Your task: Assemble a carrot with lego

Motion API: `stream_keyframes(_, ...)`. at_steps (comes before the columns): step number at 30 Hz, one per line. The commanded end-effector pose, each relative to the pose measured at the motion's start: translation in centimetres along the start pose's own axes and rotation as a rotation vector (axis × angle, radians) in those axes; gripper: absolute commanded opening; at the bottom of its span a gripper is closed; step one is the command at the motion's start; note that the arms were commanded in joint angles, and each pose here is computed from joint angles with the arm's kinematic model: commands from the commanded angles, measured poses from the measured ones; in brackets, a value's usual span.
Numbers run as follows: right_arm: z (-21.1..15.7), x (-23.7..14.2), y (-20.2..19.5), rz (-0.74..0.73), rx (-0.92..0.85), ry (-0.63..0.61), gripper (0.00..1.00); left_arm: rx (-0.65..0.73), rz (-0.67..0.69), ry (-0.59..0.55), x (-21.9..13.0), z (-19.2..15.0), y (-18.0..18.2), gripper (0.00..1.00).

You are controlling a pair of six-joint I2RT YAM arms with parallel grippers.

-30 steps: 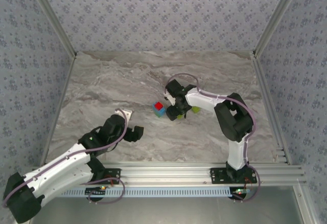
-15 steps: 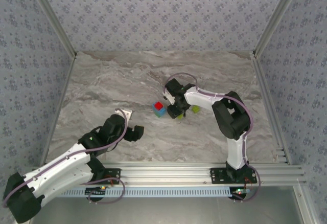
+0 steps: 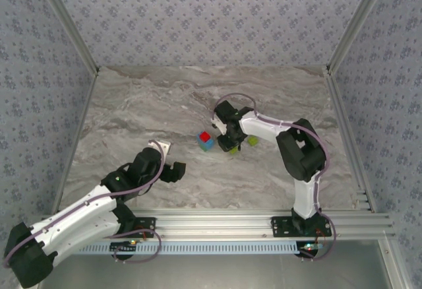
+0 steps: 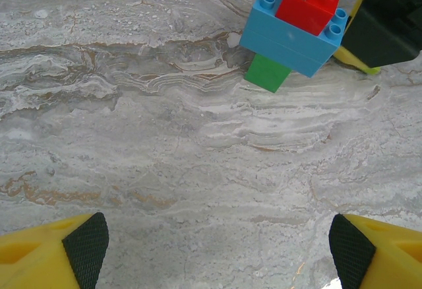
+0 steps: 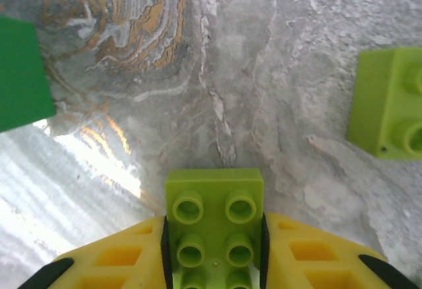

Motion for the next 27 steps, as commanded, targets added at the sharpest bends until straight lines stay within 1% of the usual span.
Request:
stream_keyframes(1, 1.1, -4.5, -0.4, -0.02, 0.027, -0.056, 0.36, 0.018, -0.031, -0.012, -0.3, 0.5, -0.8, 0.89)
stream_keyframes(6, 3.1, -9.0, -0.4, -0.043, 0.019, -0.113, 0.36, 0.018, -0.033, -0.013, -0.3, 0.6, -0.8, 0.89)
stream_keyframes(11, 5.5, -11.7, 0.3, -0.03, -0.003, -0.153, 0.36, 0.017, -0.035, -0.015, -0.4, 0.6, -0.8, 0.89)
stream_keyframes(14, 6.9, -11.9, 1.2, 0.001, -0.019, -0.15, 0.35, 0.017, -0.036, -0.018, -0.4, 0.6, -0.8, 0.89)
stream_keyframes(20, 9.3, -10.9, 3.6, 0.027, -0.086, -0.127, 0.36, 0.016, -0.036, -0.02, -0.4, 0.6, -0.8, 0.89)
stream_keyframes(27, 10.2, -9.8, 5.0, 0.045, -0.118, -0.104, 0.36, 0.016, -0.037, -0.02, -0.5, 0.6, -0.8, 0.89)
Point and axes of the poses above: each hand's point on the last joint's axis, 136 mm out from that joint toward the fingers, its own x axis out along the fingers, its own y axis along the line the jaws close on, z = x × y, the point moved 3 cm from there along -x, back along the fingers, and after that the axes turned 14 degrees about -x, right-handed, at the moved point
